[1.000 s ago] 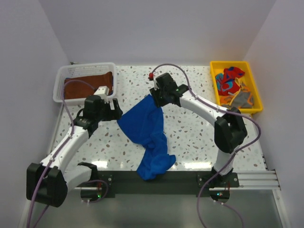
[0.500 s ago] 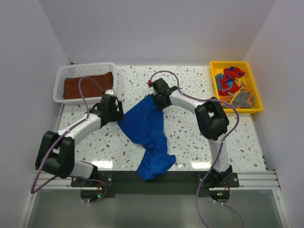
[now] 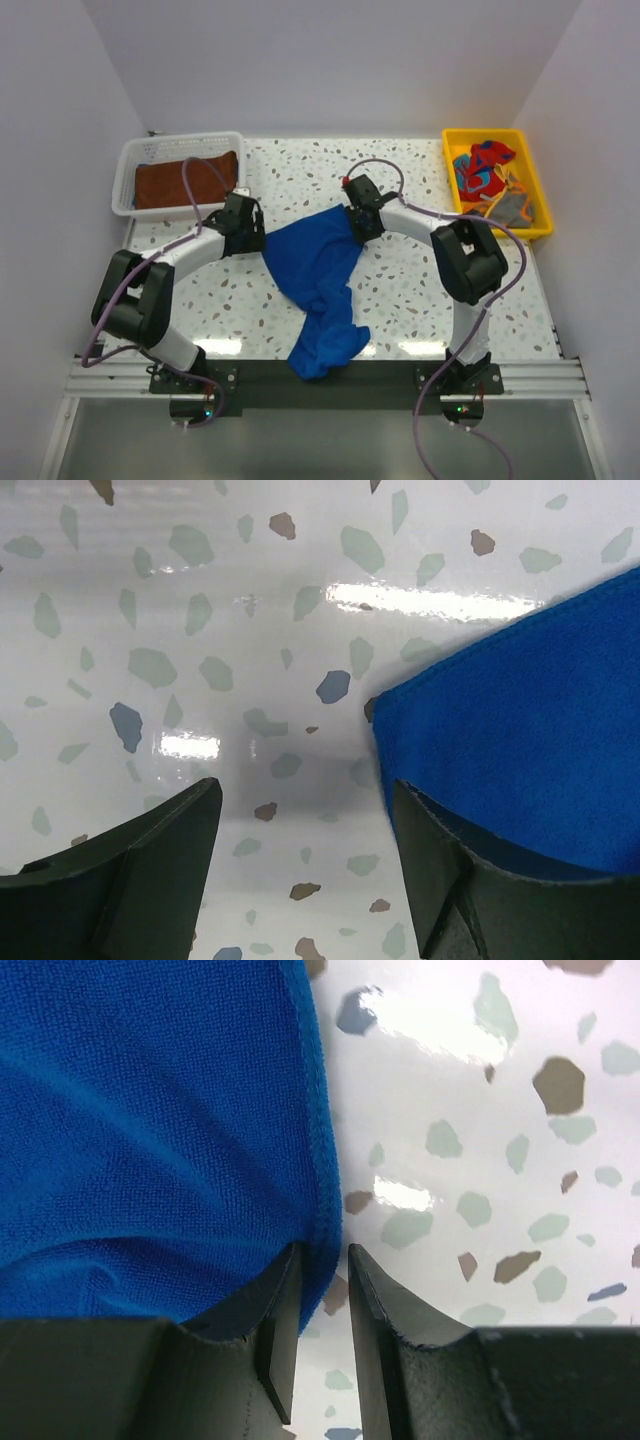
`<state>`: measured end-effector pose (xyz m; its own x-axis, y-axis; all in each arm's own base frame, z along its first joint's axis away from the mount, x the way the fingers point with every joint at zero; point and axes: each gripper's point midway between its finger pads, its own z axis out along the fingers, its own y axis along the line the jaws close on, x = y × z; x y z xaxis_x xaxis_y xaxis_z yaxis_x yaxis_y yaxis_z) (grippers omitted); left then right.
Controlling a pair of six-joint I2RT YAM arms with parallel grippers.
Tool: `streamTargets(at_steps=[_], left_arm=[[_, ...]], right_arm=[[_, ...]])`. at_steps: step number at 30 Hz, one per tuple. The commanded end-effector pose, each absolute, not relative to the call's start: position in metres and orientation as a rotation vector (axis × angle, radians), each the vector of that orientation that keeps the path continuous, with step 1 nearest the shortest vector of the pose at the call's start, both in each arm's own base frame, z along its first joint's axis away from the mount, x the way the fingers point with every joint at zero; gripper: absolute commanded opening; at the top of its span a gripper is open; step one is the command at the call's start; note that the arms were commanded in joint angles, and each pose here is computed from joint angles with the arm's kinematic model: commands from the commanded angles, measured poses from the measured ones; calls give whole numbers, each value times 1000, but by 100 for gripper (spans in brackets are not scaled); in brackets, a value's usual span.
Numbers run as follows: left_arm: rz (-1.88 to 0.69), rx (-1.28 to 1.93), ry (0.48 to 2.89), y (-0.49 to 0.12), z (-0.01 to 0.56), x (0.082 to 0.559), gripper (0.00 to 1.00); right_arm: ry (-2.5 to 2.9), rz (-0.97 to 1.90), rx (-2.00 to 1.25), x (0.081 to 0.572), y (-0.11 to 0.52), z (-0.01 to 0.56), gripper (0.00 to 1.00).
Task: Fold and stack the towels
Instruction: Flatten out the crumpled towel
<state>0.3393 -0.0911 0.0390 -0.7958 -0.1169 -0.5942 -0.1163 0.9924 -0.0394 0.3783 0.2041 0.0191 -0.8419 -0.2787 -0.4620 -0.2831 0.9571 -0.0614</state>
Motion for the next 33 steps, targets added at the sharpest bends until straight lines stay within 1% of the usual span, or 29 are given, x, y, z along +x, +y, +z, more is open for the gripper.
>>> streamTargets(at_steps=[1, 3, 5, 9, 13, 15, 19, 22, 33], left_arm=[[-64, -159, 2435, -109, 54, 365, 74], [-71, -154, 2437, -114, 51, 369, 73], [-77, -159, 2420, -118, 55, 377, 70], [-89, -173, 2415, -123, 52, 388, 66], [-116, -173, 2397, -130, 56, 401, 64], [-116, -168, 2405, -132, 52, 403, 63], [-108, -160, 2420, -134, 47, 406, 57], [-96, -161, 2432, -132, 42, 407, 56], [-46, -139, 2472, -131, 27, 402, 56]], right_arm=[[2696, 6, -306, 361, 180, 20, 29], [2692, 33, -300, 363, 178, 25, 30], [2663, 102, -319, 365, 185, 36, 31], [2570, 203, -378, 381, 200, 68, 33], [2492, 228, -368, 413, 201, 94, 36], [2502, 223, -348, 426, 195, 88, 36], [2464, 262, -364, 452, 201, 91, 36], [2463, 274, -386, 464, 208, 83, 36], [2503, 292, -430, 486, 222, 46, 39]])
